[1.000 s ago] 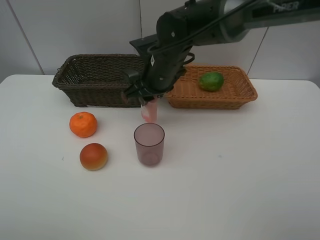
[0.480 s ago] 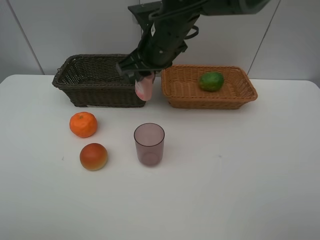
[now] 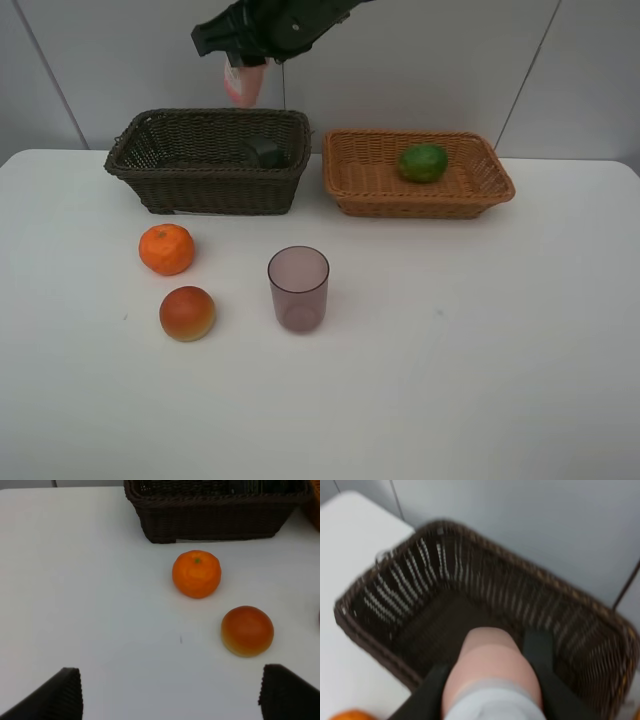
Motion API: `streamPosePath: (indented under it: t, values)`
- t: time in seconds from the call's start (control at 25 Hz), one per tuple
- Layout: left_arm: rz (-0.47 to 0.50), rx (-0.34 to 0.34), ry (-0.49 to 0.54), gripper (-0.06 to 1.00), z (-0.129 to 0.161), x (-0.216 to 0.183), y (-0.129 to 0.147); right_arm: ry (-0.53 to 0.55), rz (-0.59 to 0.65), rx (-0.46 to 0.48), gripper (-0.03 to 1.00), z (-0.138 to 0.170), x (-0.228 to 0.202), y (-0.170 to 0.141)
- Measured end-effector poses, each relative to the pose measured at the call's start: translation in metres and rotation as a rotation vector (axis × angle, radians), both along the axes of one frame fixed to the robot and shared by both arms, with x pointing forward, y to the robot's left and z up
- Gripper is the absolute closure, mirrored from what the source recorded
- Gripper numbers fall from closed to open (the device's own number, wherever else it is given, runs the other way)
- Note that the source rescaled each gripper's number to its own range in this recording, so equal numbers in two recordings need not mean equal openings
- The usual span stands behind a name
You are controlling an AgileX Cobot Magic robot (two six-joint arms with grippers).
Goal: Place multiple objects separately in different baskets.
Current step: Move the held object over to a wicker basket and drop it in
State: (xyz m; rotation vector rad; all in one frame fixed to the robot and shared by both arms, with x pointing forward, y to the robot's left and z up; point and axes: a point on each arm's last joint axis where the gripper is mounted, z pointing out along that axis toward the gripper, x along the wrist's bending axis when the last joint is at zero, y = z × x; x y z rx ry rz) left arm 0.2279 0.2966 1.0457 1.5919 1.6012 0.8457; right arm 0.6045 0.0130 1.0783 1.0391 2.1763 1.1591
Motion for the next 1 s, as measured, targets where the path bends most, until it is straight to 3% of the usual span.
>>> streamPosePath:
  t: [0.2,0.44,0.76,1.0]
  values:
    - [0.000,0.000,0.000,0.02,0.000,0.000,0.000,-0.092,0.034,0.088,0.97,-0.013,0.012,0.014]
    - [0.000,0.000,0.000,0.02,0.000,0.000,0.000,-0.135,0.063,0.137,0.97,-0.056,0.028,0.030]
    - [0.000,0.000,0.001,0.02,0.000,0.000,0.000,-0.109,0.052,0.123,0.97,-0.111,0.047,0.030]
    - [0.000,0.000,0.001,0.02,0.000,0.000,0.000,-0.105,0.049,0.121,0.97,-0.121,0.050,0.030]
